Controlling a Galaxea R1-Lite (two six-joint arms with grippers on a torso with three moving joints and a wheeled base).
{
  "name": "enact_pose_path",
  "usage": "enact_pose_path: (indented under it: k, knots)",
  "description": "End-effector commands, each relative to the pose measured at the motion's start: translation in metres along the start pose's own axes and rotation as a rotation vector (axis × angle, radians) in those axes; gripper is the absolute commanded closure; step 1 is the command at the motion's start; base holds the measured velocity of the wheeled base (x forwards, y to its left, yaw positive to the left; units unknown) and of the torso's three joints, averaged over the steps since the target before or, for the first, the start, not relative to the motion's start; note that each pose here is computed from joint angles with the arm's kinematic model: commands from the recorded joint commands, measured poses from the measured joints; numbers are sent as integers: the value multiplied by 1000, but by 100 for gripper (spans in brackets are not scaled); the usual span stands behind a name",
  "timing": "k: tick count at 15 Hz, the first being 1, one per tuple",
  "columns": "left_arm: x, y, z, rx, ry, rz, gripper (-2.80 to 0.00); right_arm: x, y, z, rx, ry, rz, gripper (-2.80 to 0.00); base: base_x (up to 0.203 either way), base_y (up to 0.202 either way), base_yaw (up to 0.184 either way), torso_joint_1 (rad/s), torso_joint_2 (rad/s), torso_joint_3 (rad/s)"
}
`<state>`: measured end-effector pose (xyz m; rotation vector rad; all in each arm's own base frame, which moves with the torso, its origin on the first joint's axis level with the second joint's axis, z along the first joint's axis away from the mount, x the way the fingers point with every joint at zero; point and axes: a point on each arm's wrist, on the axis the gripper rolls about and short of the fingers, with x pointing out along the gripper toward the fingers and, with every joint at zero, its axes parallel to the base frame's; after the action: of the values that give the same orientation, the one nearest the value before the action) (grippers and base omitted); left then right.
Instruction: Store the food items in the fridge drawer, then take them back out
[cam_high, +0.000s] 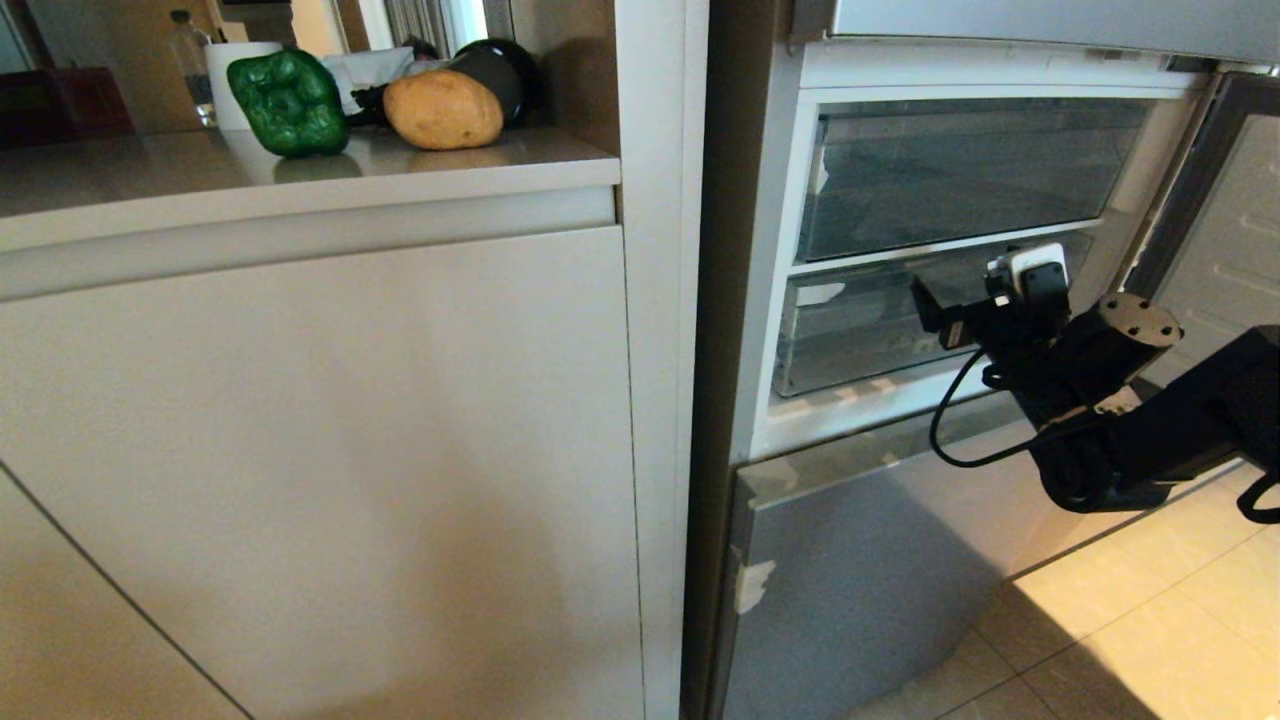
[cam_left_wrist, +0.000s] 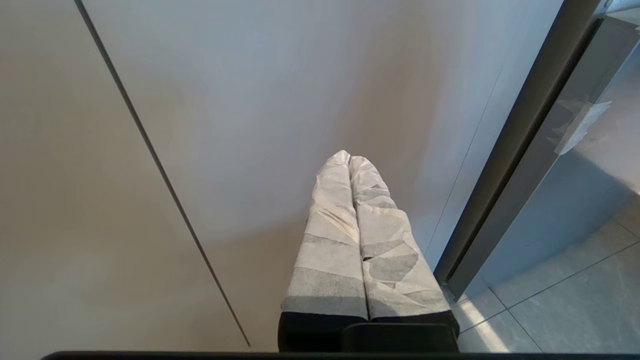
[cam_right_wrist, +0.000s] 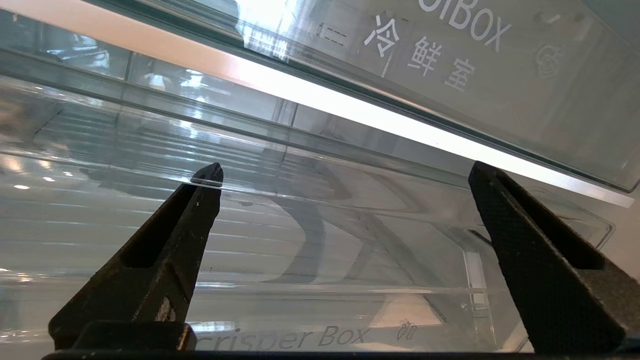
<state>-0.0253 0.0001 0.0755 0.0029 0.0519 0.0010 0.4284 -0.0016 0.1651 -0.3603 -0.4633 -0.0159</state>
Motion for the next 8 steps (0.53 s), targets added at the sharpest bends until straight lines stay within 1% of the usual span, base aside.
enact_pose_path:
  k: [1,5,8]
  knots:
    - [0,0,0,0,0,0,0,0,-1,4,-3,-16,-5,-280,0,0,0,0,0,0]
    - [0,0,0,0,0,0,0,-9,-1,7,-2,10,6,-280,0,0,0,0,0,0]
    - [0,0,0,0,0,0,0,-17,-2,18,2,15,14,-280,0,0,0,0,0,0]
